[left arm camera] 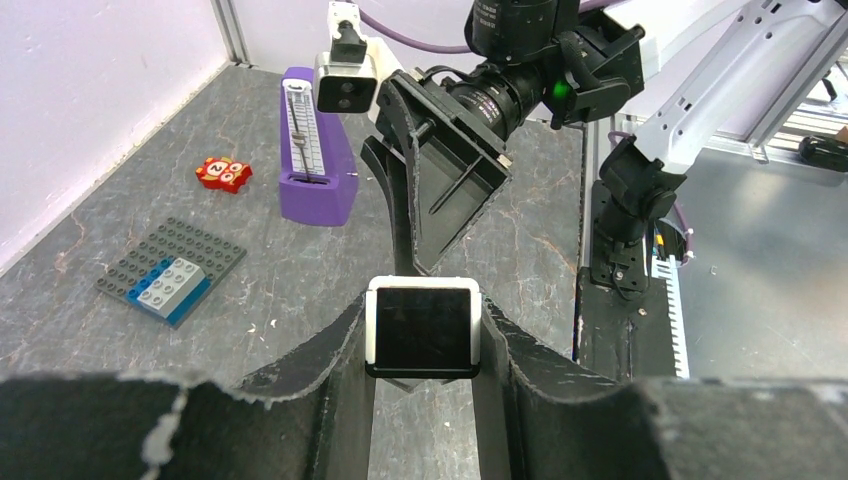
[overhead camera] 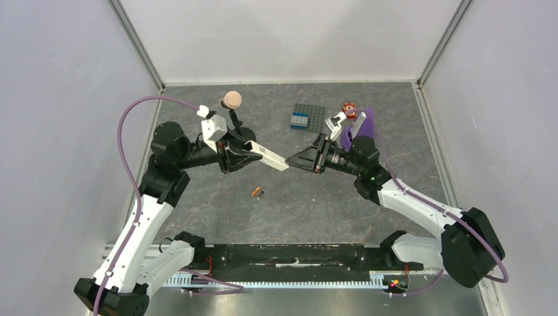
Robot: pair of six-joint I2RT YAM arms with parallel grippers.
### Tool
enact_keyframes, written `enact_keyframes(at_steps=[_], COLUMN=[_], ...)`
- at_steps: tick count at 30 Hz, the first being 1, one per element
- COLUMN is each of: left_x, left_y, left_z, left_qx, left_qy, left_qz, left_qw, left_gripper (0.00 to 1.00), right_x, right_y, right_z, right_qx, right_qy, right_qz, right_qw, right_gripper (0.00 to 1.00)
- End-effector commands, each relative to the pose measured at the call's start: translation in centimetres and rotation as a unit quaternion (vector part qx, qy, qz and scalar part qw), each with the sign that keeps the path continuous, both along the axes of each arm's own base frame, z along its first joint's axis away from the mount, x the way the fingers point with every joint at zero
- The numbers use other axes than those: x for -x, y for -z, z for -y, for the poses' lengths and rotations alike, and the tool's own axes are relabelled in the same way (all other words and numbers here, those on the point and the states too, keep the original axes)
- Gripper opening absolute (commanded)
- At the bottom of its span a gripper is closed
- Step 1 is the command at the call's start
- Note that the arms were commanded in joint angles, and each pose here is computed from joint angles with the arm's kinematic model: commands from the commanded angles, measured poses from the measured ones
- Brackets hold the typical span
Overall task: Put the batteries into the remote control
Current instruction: Remove the battery cover from the remote control.
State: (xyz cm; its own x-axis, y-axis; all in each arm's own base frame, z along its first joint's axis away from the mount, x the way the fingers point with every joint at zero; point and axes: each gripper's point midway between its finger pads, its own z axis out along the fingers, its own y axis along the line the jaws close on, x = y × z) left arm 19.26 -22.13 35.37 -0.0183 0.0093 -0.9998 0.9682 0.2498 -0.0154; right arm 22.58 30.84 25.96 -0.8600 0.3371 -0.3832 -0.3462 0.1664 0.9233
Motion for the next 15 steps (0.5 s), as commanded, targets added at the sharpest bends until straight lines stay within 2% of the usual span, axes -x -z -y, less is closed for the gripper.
enact_keyframes(at_steps=[1, 4, 7, 9, 15], left_x=[0.3, 0.3, 0.3, 0.3, 0.3], left_y=[-1.1, -0.9, -0.7, -0.6, -0.7], left_z=[0.1, 0.1, 0.0, 0.0, 0.0], left_qx=[0.005, 0.004, 0.002, 0.002, 0.004], left_qy=[0.011, 0.010, 0.010, 0.009, 0.008], left_qz=[0.047, 0.043, 0.042, 0.041, 0.043], left_qw=[0.999, 0.999, 0.999, 0.999, 0.999], left_gripper=[0.02, 0.02, 0.02, 0.02, 0.02], right_x=[-0.7, -0.4, 0.0, 0.3, 0.8], right_y=[-0.4, -1.0, -1.5, -2.1, -3.2], right_z=[0.2, 0.0, 0.0, 0.0, -0.1], right_qx=[0.007, -0.013, -0.032, -0.048, -0.079], right_qy=[0.014, 0.004, -0.002, -0.009, -0.025], right_qz=[0.011, 0.009, 0.001, -0.002, -0.014], right_qw=[1.000, 1.000, 0.999, 0.999, 0.997], right_gripper=[0.42, 0.43, 0.61, 0.67, 0.67])
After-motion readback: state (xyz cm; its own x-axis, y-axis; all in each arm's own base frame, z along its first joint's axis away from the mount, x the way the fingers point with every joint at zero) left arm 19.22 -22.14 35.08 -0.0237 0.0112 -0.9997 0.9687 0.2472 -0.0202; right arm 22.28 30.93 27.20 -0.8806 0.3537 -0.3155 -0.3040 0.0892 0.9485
